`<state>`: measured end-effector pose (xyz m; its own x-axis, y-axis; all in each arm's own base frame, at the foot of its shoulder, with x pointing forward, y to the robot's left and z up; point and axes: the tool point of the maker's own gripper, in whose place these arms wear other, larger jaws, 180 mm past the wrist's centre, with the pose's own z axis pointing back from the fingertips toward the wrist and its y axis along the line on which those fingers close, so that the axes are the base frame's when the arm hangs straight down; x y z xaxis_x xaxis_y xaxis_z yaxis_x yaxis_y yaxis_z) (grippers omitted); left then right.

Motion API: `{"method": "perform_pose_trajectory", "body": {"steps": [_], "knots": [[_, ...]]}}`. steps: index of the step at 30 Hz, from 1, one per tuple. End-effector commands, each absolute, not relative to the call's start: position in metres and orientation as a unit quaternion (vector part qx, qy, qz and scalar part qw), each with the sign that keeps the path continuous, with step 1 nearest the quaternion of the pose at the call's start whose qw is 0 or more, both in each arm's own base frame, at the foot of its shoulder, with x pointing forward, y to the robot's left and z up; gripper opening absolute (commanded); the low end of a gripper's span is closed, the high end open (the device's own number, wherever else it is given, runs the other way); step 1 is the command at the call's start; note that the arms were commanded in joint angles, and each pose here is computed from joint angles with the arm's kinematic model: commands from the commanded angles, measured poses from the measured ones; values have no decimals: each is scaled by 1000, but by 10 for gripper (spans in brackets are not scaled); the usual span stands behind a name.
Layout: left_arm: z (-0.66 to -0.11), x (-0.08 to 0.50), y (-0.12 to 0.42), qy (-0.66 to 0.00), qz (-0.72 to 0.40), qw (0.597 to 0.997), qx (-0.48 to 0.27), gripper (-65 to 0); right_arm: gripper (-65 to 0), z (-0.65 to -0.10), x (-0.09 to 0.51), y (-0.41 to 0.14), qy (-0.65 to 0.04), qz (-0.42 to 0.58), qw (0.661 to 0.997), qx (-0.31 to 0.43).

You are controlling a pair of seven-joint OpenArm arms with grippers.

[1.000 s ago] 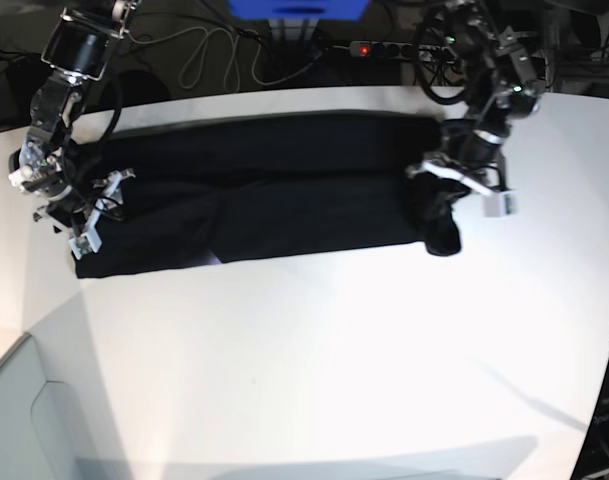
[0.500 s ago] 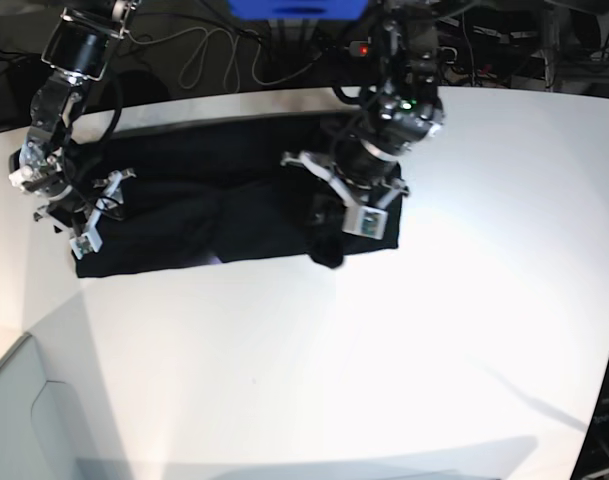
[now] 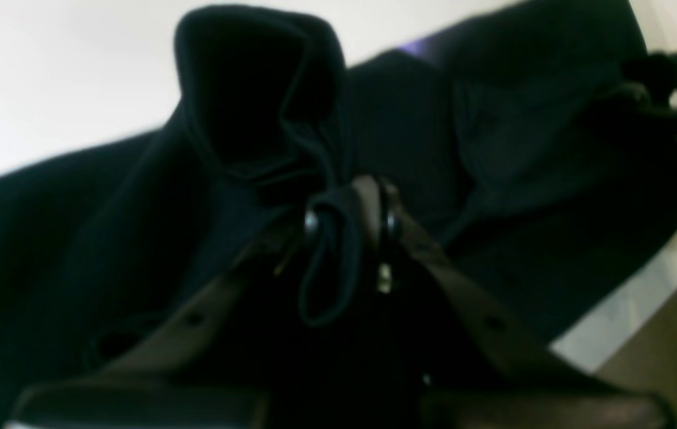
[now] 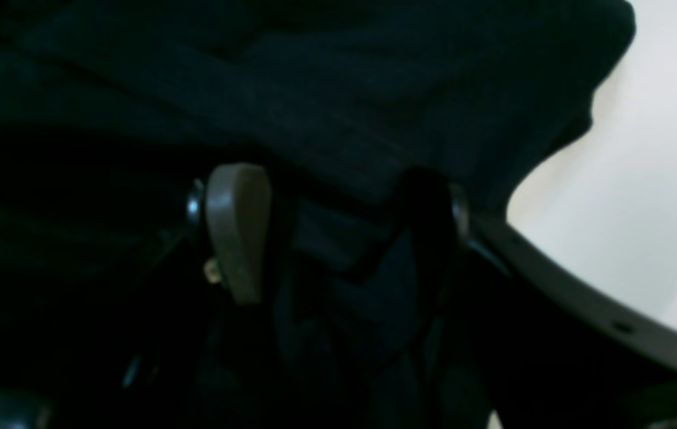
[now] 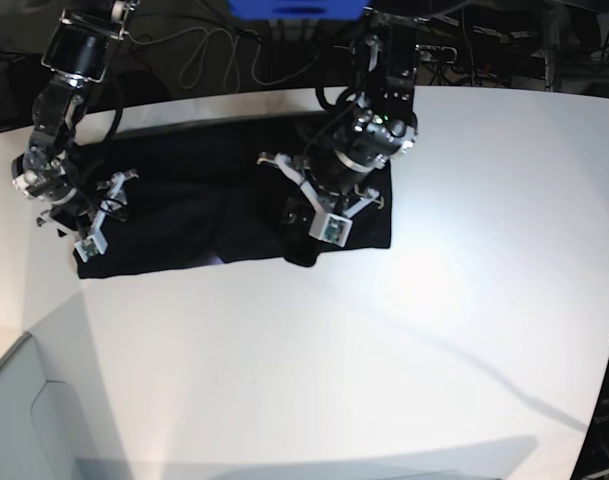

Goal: Fold the T-shirt properly
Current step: 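Lift the strip's end with the left gripper and fold it toward the right gripper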

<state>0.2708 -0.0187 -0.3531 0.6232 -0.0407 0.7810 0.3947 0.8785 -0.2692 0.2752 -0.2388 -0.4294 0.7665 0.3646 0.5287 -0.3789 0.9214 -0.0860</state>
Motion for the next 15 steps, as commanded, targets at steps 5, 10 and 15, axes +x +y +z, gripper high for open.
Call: {"method": "perform_pose_trajectory", "body": {"steps": [5,10,15], "knots": [[-329,289,-25,-453,-126,854,-224,-650,-296,-439,263,-242,-240,215,947,3],[-338,284,-44,-436,-147,856,-238,-650,-296,-439,263,-242,-240,215,947,3],[-345,283,-52,-424,-155,858,-244,-650,-296,-439,263,-242,-240,215,947,3]]}}
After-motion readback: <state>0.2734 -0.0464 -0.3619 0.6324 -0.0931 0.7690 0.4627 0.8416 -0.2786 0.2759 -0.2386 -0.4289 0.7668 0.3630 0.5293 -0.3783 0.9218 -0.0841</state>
